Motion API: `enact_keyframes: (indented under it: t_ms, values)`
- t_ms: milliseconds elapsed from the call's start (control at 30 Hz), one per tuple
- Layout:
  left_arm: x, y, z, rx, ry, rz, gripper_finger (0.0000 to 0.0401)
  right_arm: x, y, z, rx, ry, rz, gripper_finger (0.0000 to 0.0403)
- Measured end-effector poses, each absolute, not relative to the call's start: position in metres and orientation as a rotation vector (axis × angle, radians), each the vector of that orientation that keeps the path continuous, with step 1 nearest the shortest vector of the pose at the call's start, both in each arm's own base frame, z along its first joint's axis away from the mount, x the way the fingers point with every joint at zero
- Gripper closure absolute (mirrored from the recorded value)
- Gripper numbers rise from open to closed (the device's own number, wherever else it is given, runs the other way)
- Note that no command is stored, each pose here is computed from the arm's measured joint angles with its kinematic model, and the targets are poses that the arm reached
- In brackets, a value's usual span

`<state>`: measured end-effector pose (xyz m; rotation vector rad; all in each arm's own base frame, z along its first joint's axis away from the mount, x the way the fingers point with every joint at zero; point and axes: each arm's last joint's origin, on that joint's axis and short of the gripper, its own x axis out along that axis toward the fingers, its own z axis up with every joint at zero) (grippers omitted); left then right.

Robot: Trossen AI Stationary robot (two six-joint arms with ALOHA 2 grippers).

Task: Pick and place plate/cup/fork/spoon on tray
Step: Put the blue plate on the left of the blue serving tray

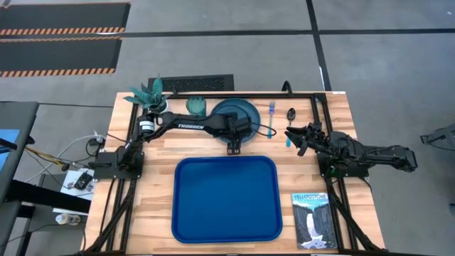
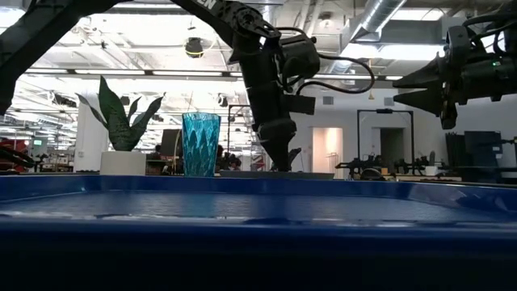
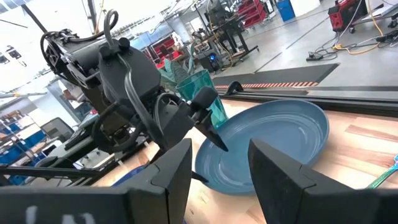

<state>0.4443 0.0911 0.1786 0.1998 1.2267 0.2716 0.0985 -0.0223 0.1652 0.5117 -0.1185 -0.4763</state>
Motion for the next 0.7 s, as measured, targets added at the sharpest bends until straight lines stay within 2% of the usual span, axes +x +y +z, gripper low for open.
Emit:
enact_keyframes:
  t_ms: [400,700]
  values:
    - [0.454,0.084,0.201,0.203,1.173,0.233,0.0125,0.098,-0.022,0.165,0.512,-0.119,-0.476,0.0221]
    - [0.45,0.083,0.181,0.185,1.183,0.202,0.0125,0.098,-0.022,0.165,0.507,-0.117,-0.477,0.0221]
